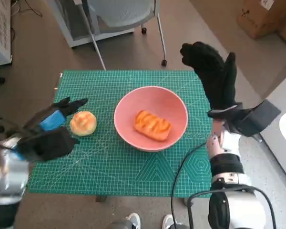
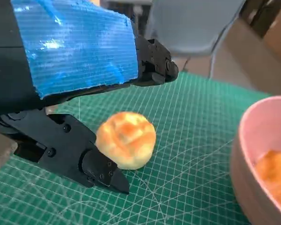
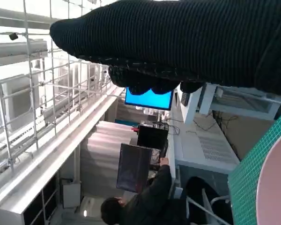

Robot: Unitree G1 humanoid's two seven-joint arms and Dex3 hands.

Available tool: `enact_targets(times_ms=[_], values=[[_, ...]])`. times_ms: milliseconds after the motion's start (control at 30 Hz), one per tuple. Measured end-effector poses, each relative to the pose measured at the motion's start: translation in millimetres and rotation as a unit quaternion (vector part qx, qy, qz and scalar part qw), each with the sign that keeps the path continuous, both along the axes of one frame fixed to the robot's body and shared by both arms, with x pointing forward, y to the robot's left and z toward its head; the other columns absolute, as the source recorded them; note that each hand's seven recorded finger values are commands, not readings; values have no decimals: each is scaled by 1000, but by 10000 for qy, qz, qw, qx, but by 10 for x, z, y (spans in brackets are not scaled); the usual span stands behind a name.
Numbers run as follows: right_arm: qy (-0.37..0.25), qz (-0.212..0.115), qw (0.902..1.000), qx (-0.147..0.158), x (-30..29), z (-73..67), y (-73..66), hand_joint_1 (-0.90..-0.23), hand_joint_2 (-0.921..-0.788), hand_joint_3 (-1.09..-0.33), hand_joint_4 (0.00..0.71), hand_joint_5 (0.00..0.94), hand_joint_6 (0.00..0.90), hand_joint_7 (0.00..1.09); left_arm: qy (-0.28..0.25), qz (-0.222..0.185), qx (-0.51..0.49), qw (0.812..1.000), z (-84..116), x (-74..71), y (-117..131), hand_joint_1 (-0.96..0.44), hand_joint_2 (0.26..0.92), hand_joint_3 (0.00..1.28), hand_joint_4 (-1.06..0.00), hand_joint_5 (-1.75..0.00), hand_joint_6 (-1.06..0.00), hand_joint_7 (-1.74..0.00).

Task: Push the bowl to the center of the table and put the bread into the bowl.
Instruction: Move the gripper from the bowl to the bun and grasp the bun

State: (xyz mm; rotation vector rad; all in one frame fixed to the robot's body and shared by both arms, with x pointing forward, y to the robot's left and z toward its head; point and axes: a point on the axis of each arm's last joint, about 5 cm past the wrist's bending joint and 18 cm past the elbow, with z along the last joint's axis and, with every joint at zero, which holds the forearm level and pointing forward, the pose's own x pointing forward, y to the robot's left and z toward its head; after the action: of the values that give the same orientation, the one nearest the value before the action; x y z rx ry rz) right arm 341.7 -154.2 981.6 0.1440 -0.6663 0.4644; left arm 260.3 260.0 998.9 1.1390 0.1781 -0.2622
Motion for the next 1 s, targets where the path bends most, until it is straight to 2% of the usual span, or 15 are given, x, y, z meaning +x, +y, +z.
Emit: enact_targets(times_ms=[333,600,800,1000], values=[[-43,-54,10000,-43,0,15,-88,-563,-921,-620,416,0,546,5,-82,-61,334,9994,-147,280,-123,-143,760,6,-101,-20,-290,-21],[-83,-132,9998,-77,-4,30,-144,-565,-921,-616,415,1,541,2,-147,-103,822,9965,-270,399,-163,-143,779,9,-185,-22,-362,-33],[-80,-219,9997,-87,-11,29,-182,-562,-921,-617,418,2,537,0,70,-59,1062,9943,-353,445,-191,-17,826,24,-282,-32,-446,-46],[-74,-317,9994,-88,-20,17,-195,-558,-921,-624,418,1,536,0,264,37,1272,9915,-386,474,-214,89,882,38,-437,-49,-590,-73]])
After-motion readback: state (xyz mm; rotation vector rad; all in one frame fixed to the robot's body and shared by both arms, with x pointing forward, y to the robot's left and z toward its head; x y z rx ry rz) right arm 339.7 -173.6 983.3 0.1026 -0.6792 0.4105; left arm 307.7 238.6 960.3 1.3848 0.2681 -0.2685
